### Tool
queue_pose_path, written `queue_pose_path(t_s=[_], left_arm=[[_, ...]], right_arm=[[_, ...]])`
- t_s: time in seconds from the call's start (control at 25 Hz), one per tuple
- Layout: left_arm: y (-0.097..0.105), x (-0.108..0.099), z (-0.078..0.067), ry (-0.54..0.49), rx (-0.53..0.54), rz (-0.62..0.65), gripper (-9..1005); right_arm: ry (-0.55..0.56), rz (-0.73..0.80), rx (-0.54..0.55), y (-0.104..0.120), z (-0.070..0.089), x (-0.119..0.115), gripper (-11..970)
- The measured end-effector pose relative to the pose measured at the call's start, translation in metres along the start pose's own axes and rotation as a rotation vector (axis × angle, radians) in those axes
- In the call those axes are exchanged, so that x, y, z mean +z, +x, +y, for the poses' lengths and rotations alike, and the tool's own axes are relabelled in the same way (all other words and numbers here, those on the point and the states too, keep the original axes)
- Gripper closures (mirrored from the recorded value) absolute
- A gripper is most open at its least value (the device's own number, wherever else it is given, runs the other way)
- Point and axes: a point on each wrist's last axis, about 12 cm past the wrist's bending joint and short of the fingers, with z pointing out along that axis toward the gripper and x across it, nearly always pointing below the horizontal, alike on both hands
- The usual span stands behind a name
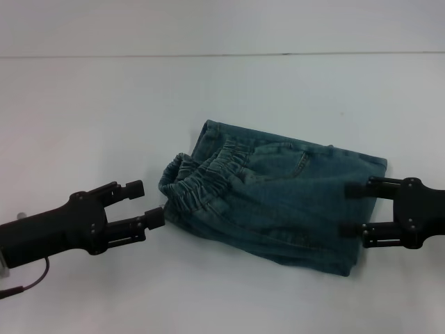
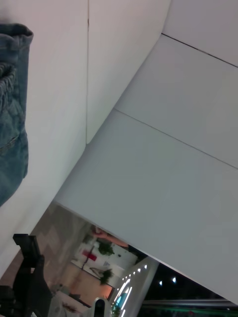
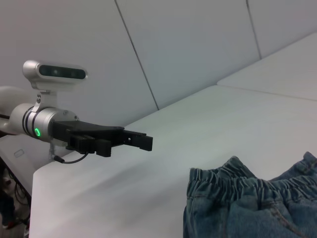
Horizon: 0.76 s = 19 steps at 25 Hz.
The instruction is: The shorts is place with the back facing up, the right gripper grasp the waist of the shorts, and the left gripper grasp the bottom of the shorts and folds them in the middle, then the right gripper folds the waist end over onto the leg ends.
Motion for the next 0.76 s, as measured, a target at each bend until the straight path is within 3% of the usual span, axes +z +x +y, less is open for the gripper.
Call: queue_pose_path(t_s=[0.76], left_arm=[[-0.0081, 0.0067, 0.0071, 0.015, 0.008, 0.104, 111]], right_arm=[[-0.005, -0.01, -0.002, 0.0002, 0.0013, -0.0008, 68]])
